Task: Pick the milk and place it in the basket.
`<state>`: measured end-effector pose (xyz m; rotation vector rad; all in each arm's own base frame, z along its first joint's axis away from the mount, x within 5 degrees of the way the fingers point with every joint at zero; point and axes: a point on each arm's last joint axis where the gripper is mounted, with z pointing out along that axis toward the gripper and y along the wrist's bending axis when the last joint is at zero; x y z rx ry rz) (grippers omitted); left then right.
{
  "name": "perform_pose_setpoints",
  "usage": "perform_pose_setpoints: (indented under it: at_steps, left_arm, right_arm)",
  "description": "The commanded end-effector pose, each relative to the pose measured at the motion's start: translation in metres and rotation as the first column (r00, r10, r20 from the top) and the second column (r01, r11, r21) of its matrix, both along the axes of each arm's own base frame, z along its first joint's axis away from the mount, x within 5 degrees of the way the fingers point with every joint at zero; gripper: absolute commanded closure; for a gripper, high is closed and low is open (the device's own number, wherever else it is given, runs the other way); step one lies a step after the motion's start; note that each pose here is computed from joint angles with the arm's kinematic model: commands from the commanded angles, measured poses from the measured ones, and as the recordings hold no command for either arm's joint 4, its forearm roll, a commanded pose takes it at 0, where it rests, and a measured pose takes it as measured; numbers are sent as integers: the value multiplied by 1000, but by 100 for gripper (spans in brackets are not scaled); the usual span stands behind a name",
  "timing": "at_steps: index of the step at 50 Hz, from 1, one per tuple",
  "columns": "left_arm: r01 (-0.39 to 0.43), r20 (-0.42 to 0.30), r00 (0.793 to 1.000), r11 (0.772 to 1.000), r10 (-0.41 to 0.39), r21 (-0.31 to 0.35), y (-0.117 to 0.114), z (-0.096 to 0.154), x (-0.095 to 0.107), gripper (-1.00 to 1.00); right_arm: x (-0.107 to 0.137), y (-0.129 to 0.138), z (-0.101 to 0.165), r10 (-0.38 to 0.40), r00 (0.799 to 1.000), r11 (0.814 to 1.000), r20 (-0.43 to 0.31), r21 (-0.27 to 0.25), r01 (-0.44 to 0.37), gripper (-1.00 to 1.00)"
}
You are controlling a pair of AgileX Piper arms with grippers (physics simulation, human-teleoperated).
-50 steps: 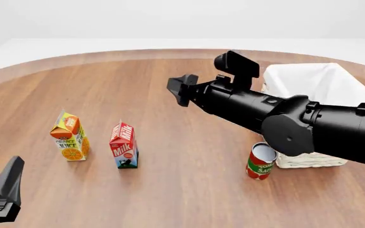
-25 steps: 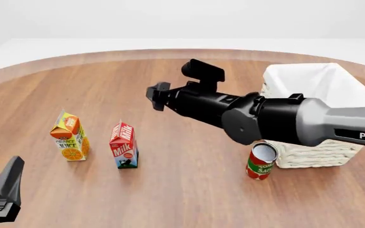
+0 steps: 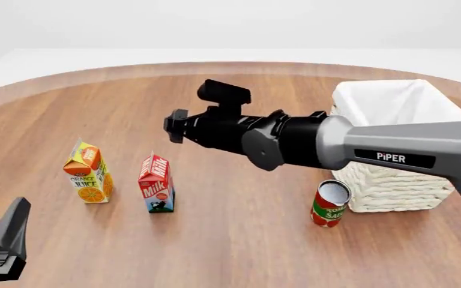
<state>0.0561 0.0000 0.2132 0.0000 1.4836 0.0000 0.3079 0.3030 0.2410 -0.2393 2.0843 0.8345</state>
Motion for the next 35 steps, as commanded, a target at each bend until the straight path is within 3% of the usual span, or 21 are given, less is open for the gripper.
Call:
perform_pose_setpoints:
  at_steps: [1,35]
  left_arm:
    - [0,0,1000,1000,0,0,0,0,0,-100]
    - [0,0,1000,1000,0,0,0,0,0,-100]
  right_arm:
    - [5,17,-12,15,999,1000,-33,-17,-15,-100]
    - [10,44,-34,39,995,996,-97,-71,-46,-100]
